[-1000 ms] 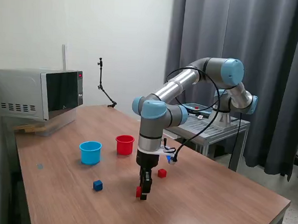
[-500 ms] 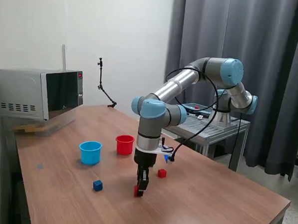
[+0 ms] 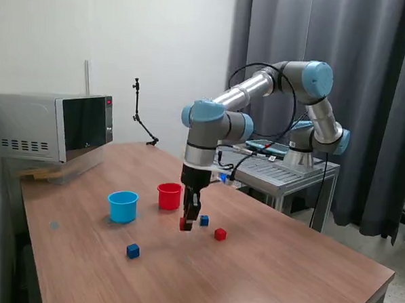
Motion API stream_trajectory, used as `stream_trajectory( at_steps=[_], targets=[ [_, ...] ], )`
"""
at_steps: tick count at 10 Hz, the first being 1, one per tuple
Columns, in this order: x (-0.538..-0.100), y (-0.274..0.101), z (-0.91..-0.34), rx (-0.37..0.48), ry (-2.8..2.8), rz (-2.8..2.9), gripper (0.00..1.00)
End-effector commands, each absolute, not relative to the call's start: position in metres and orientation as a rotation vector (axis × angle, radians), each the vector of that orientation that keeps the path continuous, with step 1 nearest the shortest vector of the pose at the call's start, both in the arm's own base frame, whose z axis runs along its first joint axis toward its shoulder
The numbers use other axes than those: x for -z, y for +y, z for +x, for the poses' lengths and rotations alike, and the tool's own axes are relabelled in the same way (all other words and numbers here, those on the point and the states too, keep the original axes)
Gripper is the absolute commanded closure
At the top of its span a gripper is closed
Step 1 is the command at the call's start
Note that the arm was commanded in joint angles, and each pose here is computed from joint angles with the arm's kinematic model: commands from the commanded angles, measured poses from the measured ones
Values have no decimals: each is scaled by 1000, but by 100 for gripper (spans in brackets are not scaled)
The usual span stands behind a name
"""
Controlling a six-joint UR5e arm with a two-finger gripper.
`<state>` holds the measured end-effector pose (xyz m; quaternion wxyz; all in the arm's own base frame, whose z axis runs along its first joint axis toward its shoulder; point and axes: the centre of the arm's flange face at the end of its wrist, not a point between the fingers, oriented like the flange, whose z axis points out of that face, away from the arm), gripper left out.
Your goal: Place red objects in the red bin, and blue objects in the blue bin.
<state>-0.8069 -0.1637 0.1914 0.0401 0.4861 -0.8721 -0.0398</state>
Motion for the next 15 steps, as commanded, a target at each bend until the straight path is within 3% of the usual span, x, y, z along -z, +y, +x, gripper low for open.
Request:
stream_trajectory(
  at_steps=[1, 3, 6, 8, 10, 13, 15],
  targets=[
    [-246, -124, -786, 135, -2629, 1540, 100],
    [-250, -113, -778, 113, -2619, 1622, 100],
    [-297, -19, -738, 122, -2696, 1506, 100],
    [-312, -2, -716, 74, -2698, 1593, 100],
    [-311, 13, -712, 55, -2701, 1613, 100],
    [-294, 56, -705, -91, -2717, 1495, 100],
    [-280, 70, -707, -114, -2720, 1503, 100]
  ],
)
